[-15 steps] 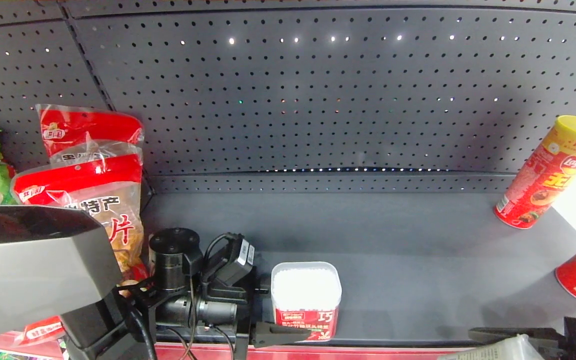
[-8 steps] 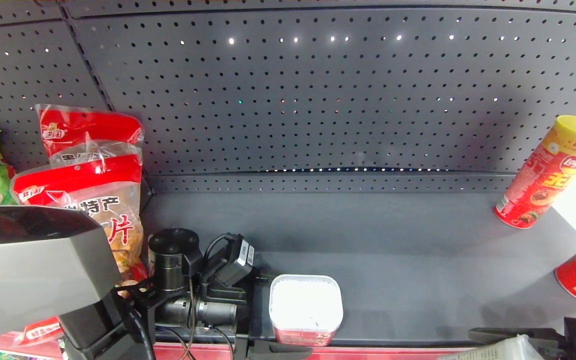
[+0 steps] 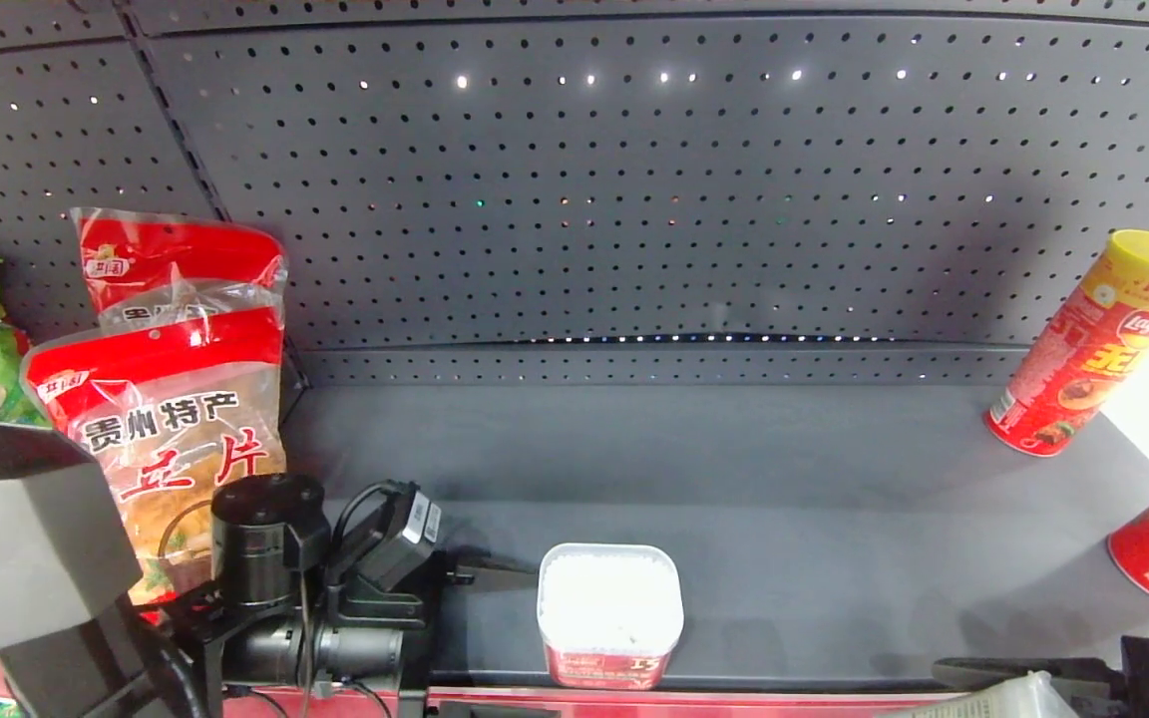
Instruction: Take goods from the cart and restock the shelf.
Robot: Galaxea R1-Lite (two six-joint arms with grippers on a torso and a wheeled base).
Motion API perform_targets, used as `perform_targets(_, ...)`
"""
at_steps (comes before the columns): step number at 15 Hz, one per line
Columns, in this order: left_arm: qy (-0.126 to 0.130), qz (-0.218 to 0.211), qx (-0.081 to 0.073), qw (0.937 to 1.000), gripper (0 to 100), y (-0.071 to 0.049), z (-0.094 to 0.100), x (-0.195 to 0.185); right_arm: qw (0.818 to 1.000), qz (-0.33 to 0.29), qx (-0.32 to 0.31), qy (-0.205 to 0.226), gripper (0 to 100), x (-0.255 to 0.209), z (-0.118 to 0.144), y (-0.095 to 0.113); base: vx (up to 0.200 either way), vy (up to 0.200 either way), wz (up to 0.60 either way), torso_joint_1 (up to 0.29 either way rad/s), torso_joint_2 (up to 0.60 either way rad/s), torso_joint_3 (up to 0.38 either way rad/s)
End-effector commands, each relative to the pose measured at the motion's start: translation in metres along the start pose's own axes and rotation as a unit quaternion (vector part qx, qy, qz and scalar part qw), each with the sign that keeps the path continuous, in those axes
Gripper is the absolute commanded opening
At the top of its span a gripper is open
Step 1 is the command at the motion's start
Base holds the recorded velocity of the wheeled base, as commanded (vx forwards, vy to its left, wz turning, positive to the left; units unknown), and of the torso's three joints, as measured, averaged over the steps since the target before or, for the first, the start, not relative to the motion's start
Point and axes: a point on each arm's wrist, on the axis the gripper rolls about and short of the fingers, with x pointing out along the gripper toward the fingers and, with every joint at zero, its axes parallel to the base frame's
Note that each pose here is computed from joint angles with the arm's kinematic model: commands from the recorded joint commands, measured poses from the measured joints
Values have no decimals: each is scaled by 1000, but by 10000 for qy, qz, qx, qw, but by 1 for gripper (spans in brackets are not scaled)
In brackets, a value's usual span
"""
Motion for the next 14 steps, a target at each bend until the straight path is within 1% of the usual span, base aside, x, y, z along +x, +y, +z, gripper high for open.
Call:
perform_targets(1, -75, 185, 37, 9998, 100, -10, 5, -17, 10000, 11, 0, 34, 0, 1, -1, 0, 0, 0, 0, 0, 0, 0)
perform_targets(2, -75, 185, 37, 9998, 100, -10, 5, -17, 10000, 11, 0, 34, 0, 1, -1, 0, 0, 0, 0, 0, 0, 0)
perform_targets(3, -120, 306, 46, 9994, 100, -19, 8, -30, 10000, 11, 0, 34, 0, 1, -2, 0, 0, 0, 0, 0, 0, 0)
perform_targets(6, -351, 636, 277, 9970, 100, -17, 20, -47, 9999, 78, -28, 73, 0, 1, -4, 2, 0, 0, 0, 0, 0, 0)
perform_targets(7, -389, 730, 302, 9961, 100, -17, 22, -51, 9999, 78, -26, 80, 0, 1, -4, 2, 0, 0, 0, 0, 0, 0)
perform_targets(8, -512, 1136, 350, 9916, 100, -12, 26, -69, 9999, 91, -74, 90, 0, 1, -5, 2, 0, 0, 0, 0, 0, 0)
perform_targets(9, -515, 1166, 345, 9912, 100, -11, 26, -70, 9999, 91, -83, 82, 0, 1, -4, 2, 0, 0, 0, 0, 0, 0)
perform_targets(10, -739, 1836, 569, 9786, 100, 3, 36, -100, 9999, 99, -91, 82, 0, 1, -4, 2, 0, 0, 0, 0, 0, 0)
perform_targets(11, -768, 1952, 602, 9759, 100, 5, 38, -105, 9999, 99, -89, 90, 0, 2, -4, 2, 0, 0, 0, 0, 0, 0)
perform_targets(12, -860, 2413, 711, 9640, 100, 6, 43, -123, 9999, 99, -104, 90, 0, 2, -4, 2, 0, 0, 0, 0, 0, 0)
perform_targets(13, -944, 2786, 813, 9523, 100, 6, 51, -131, 9998, 98, -101, 105, 0, 2, -5, 2, 0, 0, 0, 0, 0, 0)
perform_targets(14, -1106, 2962, 951, 9439, 100, 8, 65, -136, 9998, 91, -100, 112, 0, 2, -6, 2, 0, 0, 0, 0, 0, 0)
